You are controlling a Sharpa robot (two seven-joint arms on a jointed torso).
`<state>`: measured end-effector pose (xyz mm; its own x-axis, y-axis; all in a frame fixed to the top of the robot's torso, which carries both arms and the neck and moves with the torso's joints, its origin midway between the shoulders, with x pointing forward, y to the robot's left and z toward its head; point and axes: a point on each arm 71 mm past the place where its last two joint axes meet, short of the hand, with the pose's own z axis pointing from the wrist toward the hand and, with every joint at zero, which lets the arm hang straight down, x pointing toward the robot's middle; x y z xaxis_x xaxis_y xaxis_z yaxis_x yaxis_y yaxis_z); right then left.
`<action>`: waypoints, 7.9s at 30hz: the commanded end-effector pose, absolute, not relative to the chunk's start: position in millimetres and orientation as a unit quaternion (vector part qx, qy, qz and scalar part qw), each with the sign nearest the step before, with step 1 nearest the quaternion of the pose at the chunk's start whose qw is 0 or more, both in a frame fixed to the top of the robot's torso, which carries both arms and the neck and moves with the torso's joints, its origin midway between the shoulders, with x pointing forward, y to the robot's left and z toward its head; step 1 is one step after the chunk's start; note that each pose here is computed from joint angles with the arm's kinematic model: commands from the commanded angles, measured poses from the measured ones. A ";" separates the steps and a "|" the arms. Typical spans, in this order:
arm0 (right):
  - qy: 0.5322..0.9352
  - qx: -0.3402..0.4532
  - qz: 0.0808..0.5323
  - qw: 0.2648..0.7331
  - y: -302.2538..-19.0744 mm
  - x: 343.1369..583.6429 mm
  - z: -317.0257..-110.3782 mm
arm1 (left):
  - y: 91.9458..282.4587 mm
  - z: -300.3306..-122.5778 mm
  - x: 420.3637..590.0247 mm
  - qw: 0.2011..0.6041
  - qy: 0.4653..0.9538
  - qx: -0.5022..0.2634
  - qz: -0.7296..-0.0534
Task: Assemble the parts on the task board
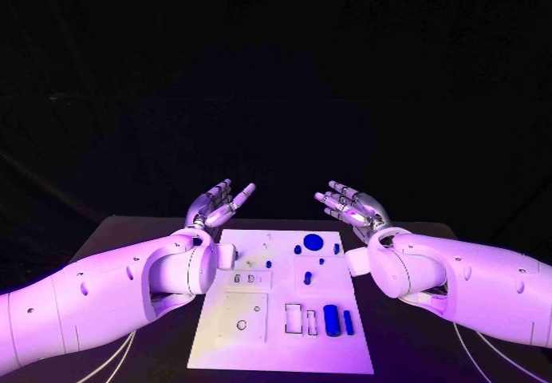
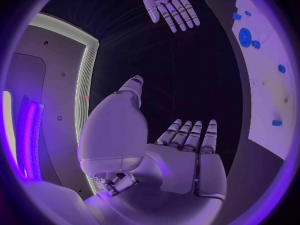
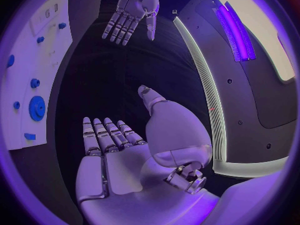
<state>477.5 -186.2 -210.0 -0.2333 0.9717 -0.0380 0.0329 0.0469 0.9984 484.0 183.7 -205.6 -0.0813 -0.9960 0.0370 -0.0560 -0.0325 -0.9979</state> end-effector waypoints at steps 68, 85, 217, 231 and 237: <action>0.717 -0.202 0.183 0.642 -163.0 511.6 -154.4 | 199.9 -125.7 438.1 0.385 0.526 -0.442 -0.616; 0.726 -0.207 0.172 0.632 -162.4 515.7 -158.8 | 201.2 -124.6 437.4 0.385 0.527 -0.442 -0.615; 0.657 -0.085 0.240 0.709 -172.6 516.1 -138.5 | 204.6 -125.8 442.4 0.388 0.528 -0.445 -0.611; 0.723 0.005 0.210 0.659 -245.3 495.1 -142.4 | 207.2 -127.6 447.0 0.390 0.528 -0.447 -0.608; 0.728 0.012 0.199 0.656 -248.3 499.5 -145.8 | 207.2 -128.1 448.1 0.390 0.528 -0.447 -0.608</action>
<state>498.7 -247.6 -141.9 -0.0988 0.2822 -0.9543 -0.2752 0.9138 0.2987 448.4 209.9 -130.0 -0.2741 -0.9536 0.1248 -0.0048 -0.1284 -0.9917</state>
